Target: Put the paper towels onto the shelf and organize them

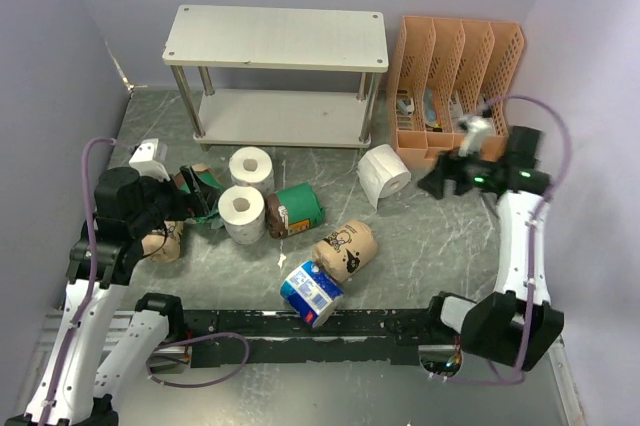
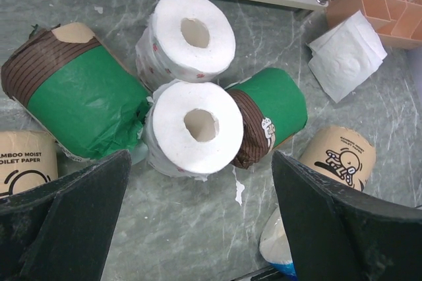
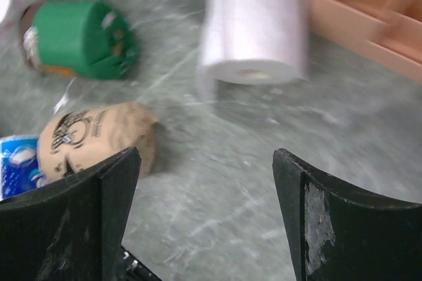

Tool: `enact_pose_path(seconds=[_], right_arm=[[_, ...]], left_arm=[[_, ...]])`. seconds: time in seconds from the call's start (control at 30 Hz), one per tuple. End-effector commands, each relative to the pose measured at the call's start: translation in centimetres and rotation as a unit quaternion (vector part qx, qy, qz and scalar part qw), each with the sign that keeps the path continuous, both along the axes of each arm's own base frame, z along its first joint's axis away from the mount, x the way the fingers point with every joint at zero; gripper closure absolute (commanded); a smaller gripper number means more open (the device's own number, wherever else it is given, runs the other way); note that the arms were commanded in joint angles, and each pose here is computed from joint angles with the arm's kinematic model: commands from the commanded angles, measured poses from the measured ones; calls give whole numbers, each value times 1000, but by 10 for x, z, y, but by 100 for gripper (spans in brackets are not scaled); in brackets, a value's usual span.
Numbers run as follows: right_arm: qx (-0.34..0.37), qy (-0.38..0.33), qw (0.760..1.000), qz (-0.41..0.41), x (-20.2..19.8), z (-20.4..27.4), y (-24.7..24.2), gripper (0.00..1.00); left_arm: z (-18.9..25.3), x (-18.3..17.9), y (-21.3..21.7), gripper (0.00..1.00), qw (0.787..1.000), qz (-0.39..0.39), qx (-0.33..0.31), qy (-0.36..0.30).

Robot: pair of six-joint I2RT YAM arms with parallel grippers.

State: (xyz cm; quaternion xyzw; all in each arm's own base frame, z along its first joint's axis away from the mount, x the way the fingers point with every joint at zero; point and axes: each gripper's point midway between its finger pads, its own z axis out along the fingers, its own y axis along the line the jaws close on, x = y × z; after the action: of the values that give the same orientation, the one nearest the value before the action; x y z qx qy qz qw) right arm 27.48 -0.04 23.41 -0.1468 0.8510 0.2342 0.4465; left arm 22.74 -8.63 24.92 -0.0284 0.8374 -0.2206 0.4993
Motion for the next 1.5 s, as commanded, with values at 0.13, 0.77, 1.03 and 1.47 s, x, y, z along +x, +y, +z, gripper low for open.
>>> enact_pose_path(seconds=[0.13, 0.77, 1.03, 1.47], right_arm=[[-102, 32, 987, 117, 16, -27, 146, 18], [-4, 88, 944, 318, 8, -65, 266, 10], [31, 102, 933, 344, 3, -83, 285, 0], [1, 129, 933, 336, 18, -136, 298, 1]], left_arm=[[0, 7, 5, 1, 1000, 9, -3, 1], [-6, 12, 11, 0, 1000, 28, 1, 12], [-8, 15, 14, 0, 999, 29, -2, 18], [-8, 17, 17, 0, 999, 29, -7, 18]])
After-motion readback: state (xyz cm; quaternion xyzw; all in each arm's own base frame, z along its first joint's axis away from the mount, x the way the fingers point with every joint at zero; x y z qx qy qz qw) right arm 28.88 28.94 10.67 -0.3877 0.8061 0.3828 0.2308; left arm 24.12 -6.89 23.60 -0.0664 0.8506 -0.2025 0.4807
